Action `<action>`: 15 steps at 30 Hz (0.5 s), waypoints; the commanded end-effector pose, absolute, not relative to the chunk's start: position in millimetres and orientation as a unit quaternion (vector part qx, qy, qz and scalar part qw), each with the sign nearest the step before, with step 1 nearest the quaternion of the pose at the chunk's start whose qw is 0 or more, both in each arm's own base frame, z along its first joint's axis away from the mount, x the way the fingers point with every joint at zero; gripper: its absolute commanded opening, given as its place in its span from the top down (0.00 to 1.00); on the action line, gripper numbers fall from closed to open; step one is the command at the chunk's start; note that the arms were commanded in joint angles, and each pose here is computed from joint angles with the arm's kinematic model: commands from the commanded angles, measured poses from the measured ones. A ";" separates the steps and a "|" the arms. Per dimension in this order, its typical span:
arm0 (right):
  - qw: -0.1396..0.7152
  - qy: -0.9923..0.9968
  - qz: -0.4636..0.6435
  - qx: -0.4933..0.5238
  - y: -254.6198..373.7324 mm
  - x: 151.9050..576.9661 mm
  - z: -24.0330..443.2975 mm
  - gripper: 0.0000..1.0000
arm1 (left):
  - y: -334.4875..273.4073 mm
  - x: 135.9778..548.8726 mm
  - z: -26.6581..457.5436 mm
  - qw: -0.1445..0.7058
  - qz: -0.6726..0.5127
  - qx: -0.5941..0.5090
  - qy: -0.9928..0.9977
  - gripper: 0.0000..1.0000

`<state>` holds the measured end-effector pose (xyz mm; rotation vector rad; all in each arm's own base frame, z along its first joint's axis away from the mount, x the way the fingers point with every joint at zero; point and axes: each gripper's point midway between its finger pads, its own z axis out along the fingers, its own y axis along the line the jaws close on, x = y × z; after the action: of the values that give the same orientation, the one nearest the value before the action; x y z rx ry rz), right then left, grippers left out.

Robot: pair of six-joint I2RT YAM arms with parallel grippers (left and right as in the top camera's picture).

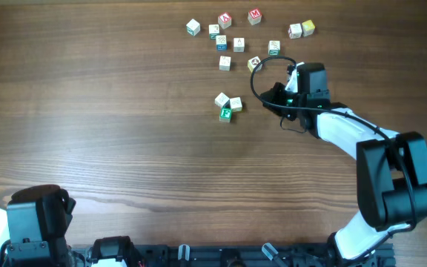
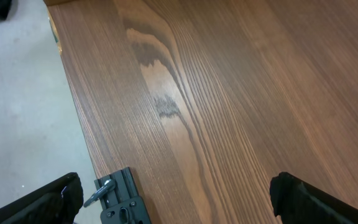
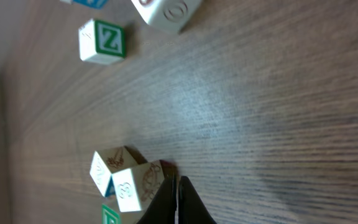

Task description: Form a circle

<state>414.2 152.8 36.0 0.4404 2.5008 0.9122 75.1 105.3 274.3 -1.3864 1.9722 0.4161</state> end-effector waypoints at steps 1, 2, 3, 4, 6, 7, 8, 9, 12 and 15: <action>0.201 0.906 0.344 0.141 165.5 408.6 28.3 0.96 | 106.2 74.3 274.7 0.343 0.160 -0.540 0.752 0.00; 0.199 0.907 0.345 0.137 168.9 407.2 28.3 0.96 | 106.2 74.3 274.7 0.343 0.160 -0.540 0.752 0.00; 0.198 0.908 0.346 0.132 173.3 405.4 28.3 0.96 | 106.2 74.3 274.7 0.343 0.159 -0.540 0.752 0.00; 0.197 0.908 0.346 0.129 176.3 404.2 28.3 0.96 | 106.2 74.3 274.7 0.343 0.159 -0.540 0.752 0.00; 0.195 0.910 0.345 0.124 180.8 402.3 27.1 0.96 | 106.2 74.3 274.7 0.343 0.159 -0.540 0.752 0.00; 0.195 0.910 0.344 0.124 182.3 402.0 26.1 0.96 | 106.2 74.3 274.7 0.343 0.159 -0.540 0.752 0.00; 0.193 0.911 0.342 0.128 181.8 401.9 24.5 0.96 | 106.2 74.3 274.7 0.343 0.160 -0.540 0.752 0.00; 0.191 0.911 0.341 0.135 181.0 401.9 23.3 0.96 | 106.2 74.3 274.7 0.343 0.160 -0.540 0.752 0.00; 0.190 0.912 0.334 0.144 178.5 402.8 18.9 0.96 | 106.2 74.3 274.7 0.343 0.160 -0.540 0.752 0.00; 0.188 0.912 0.333 0.147 178.4 402.5 17.1 0.96 | 106.2 74.3 274.7 0.343 0.160 -0.540 0.752 0.00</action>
<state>401.8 180.0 29.1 0.3774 2.5456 0.9516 75.1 105.3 274.3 -1.3864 1.9722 0.4161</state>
